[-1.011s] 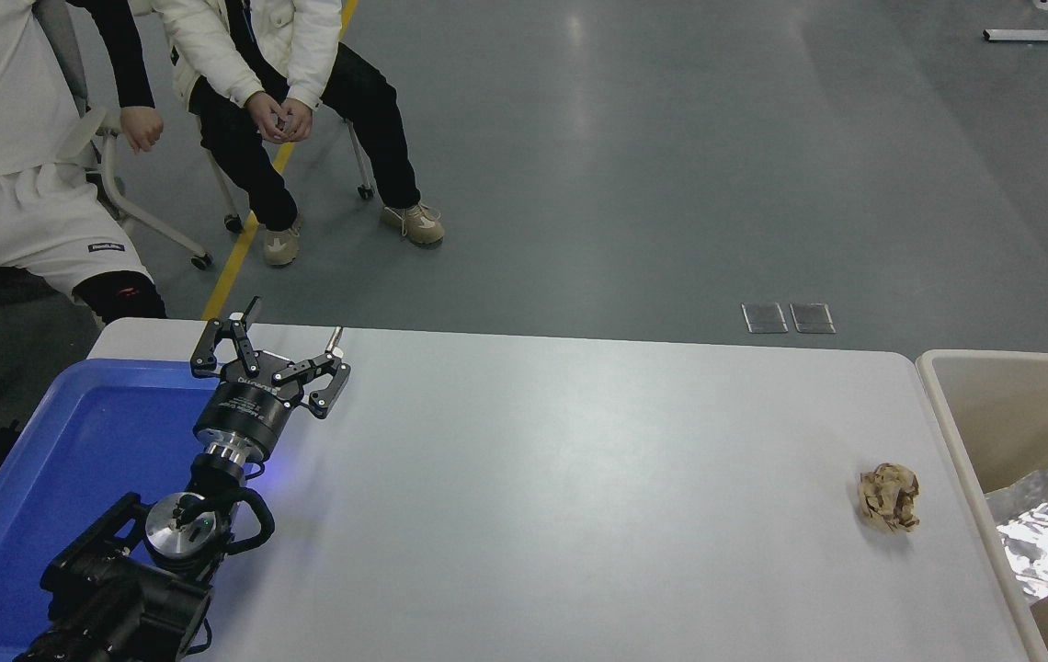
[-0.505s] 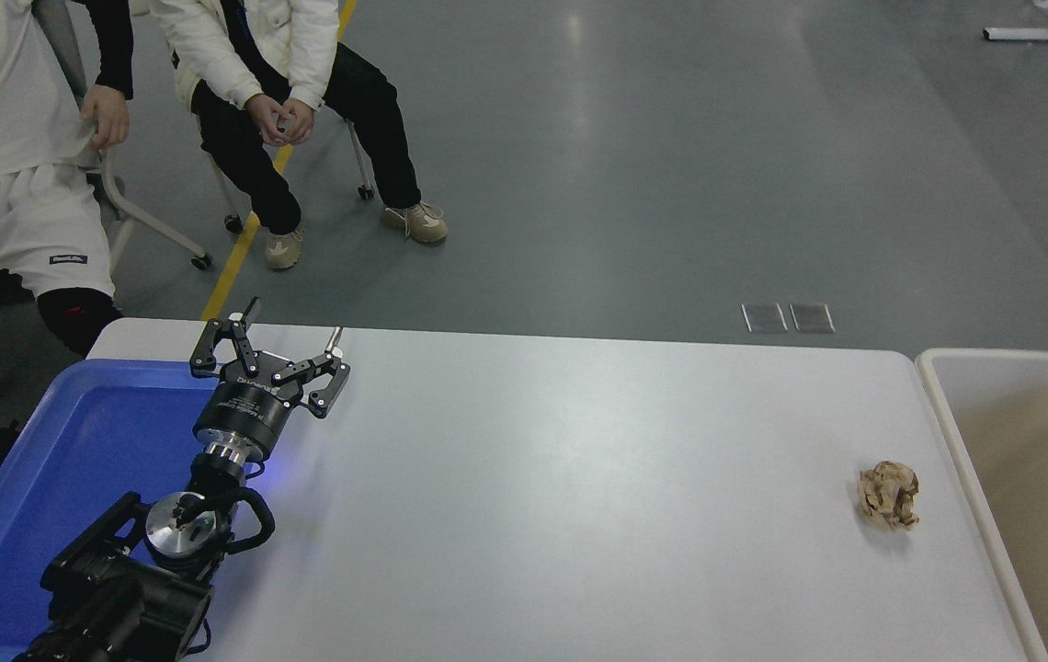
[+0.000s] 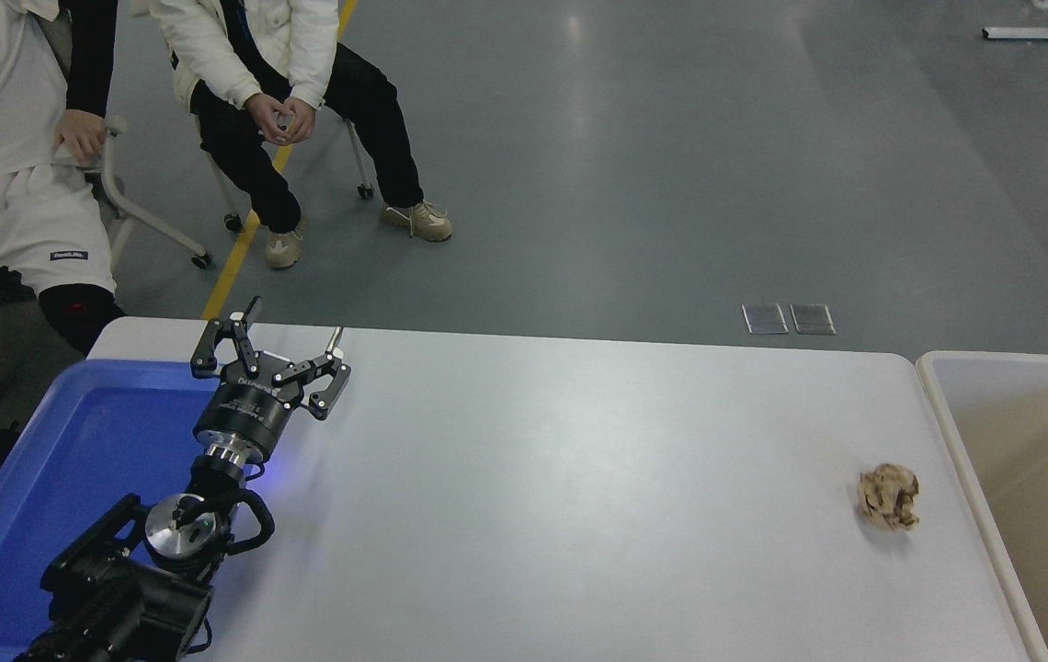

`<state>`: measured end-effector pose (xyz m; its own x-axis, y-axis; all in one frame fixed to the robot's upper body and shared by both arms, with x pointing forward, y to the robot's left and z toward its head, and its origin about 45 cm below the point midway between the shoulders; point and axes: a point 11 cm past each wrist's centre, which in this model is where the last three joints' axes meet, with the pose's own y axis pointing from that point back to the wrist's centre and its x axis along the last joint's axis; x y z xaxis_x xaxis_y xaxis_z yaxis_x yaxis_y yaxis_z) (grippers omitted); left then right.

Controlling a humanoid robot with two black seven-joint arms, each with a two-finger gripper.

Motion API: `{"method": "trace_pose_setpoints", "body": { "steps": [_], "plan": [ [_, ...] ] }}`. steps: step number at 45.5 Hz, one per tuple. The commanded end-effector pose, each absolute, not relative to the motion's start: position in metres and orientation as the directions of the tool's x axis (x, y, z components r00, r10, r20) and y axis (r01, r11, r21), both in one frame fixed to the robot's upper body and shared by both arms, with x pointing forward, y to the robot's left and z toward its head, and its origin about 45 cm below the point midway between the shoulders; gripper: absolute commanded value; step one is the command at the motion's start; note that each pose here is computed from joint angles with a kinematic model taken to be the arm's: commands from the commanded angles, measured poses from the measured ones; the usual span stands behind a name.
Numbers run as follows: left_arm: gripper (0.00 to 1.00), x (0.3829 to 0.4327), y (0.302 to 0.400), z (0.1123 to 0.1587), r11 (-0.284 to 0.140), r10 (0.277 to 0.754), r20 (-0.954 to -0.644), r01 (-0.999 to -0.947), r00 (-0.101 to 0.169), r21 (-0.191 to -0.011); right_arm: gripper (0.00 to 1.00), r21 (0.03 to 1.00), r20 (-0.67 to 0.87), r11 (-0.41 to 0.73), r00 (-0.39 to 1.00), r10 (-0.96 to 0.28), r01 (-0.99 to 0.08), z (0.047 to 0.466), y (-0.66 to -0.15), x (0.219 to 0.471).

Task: Pick up foil plate and place in dustbin

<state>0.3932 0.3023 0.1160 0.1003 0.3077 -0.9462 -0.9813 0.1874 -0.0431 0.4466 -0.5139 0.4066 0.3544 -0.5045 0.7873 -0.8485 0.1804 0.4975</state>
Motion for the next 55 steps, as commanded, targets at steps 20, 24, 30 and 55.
{"method": "trace_pose_setpoints", "body": {
  "steps": [20, 24, 30, 55],
  "plan": [
    [0.99, 0.3932, 0.3024, 0.1160, 0.187, 0.308, -0.946, -0.9815, 0.100, -0.043, 1.00, 0.879, 0.476, 0.028, 0.879, -0.032, -0.475, 0.434, -0.333, 0.420],
    [0.99, 0.3932, 0.3024, 0.1160, 0.187, 0.308, -0.946, -0.9815, 0.100, -0.043, 1.00, 0.913, 0.406, 0.056, 0.914, -0.015, -0.405, 0.435, -0.332, 0.408],
    [0.99, 0.3932, 0.3025, 0.1158, 0.186, 0.308, -0.946, -0.9816, 0.099, -0.042, 1.00, 0.932, 0.351, 0.096, 0.936, 0.001, -0.350, 0.431, -0.333, 0.395],
    [0.99, 0.3932, 0.3024, 0.1160, 0.187, 0.308, -0.946, -0.9815, 0.100, -0.043, 1.00, 0.976, 0.208, 0.061, 0.977, 0.036, -0.210, 0.402, -0.314, 0.356]
  ]
}}
